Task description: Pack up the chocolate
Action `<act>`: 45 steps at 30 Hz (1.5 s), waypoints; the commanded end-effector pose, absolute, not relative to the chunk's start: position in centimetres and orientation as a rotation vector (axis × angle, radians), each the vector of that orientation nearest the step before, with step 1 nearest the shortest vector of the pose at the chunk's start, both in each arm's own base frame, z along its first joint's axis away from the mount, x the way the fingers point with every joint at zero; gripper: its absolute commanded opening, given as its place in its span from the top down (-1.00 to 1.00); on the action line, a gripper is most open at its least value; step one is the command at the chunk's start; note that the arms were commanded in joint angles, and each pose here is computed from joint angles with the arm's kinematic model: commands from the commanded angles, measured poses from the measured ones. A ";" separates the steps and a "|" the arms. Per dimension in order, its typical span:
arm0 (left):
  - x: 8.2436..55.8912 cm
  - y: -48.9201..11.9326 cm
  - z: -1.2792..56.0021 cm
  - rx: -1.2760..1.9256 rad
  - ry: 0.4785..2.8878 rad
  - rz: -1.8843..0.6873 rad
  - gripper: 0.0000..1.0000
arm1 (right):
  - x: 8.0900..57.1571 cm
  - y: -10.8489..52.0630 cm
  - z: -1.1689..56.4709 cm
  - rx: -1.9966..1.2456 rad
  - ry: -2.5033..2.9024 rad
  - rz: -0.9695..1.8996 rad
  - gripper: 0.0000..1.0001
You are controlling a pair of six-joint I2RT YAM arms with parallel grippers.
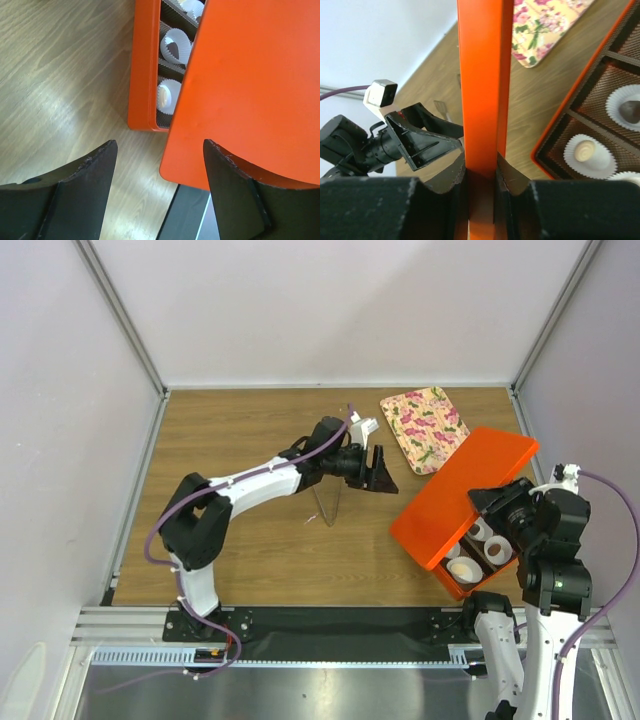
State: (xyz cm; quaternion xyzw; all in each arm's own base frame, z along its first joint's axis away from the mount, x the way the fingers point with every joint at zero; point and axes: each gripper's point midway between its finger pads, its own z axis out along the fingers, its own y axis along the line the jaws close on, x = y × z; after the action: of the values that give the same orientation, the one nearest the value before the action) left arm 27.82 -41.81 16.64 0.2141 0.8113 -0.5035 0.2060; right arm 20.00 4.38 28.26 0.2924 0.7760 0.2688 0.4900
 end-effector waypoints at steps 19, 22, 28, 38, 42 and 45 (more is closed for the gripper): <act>27.6 -48.2 17.2 0.725 2.140 -1.649 -0.53 | 21.4 4.1 31.9 0.627 1.746 0.670 1.00; 27.7 -48.5 16.8 0.732 2.152 -1.663 -0.54 | 21.5 4.4 32.3 0.618 1.735 0.692 1.00; 27.4 -49.4 17.6 0.754 2.099 -1.787 -0.53 | 21.6 4.6 32.2 0.605 1.747 0.706 1.00; 26.5 -50.1 19.3 0.771 2.020 -1.980 -0.39 | 21.8 4.4 30.5 0.616 1.794 0.685 1.00; 26.2 -50.3 19.6 0.772 2.002 -2.019 -0.13 | 21.8 3.1 28.7 0.670 1.846 0.591 1.00; 26.5 -50.4 19.5 0.764 2.008 -2.030 -0.01 | 21.5 1.6 27.0 0.719 1.909 0.478 0.73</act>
State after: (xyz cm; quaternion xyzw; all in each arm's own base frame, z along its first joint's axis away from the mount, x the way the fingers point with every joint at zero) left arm 27.08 -49.62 16.16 0.2221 0.7199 -0.6523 0.0830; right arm 21.21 3.30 27.42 0.2913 0.7815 0.2466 0.4935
